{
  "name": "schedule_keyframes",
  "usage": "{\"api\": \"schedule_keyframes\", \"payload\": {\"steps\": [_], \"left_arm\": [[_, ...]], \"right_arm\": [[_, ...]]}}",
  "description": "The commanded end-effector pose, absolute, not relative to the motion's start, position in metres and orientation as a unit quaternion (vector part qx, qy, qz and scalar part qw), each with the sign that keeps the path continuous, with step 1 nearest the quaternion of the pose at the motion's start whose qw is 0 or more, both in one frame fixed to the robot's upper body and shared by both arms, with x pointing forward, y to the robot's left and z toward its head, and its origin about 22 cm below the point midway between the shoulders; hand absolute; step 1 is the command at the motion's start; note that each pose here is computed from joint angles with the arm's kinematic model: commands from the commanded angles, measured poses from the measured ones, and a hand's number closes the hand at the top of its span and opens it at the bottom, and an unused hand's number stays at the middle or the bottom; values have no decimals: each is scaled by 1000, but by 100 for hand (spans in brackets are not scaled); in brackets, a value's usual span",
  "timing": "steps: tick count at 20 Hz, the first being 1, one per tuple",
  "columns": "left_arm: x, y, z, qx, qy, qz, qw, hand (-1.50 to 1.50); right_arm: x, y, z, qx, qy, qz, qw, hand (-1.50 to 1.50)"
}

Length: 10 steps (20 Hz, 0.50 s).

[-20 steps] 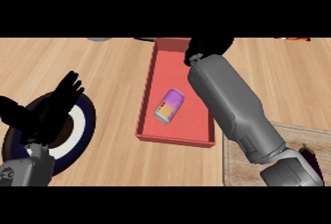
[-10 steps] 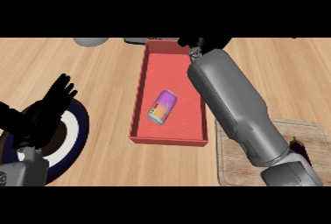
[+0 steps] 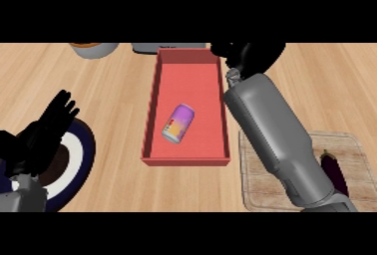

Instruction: Pick the can from the cutting board and place it in the cardboard box

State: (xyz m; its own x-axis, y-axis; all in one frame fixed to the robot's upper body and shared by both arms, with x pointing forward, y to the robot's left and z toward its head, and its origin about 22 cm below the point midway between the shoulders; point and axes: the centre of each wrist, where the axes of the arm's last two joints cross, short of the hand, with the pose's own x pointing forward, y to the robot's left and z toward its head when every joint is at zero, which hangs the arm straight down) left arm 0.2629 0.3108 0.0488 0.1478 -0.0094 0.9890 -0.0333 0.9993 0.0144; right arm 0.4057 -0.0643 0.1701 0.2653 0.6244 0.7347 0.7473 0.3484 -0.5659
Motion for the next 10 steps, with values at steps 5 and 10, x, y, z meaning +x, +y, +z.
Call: {"api": "schedule_keyframes", "payload": {"steps": [5, 10], "left_arm": [[251, 318, 39, 24, -650, 27, 759, 0], [246, 330, 41, 42, -646, 28, 762, 0]], "right_arm": [[362, -67, 138, -510, -583, -162, 611, -150], [333, -74, 130, -507, -589, -157, 610, -150]]}}
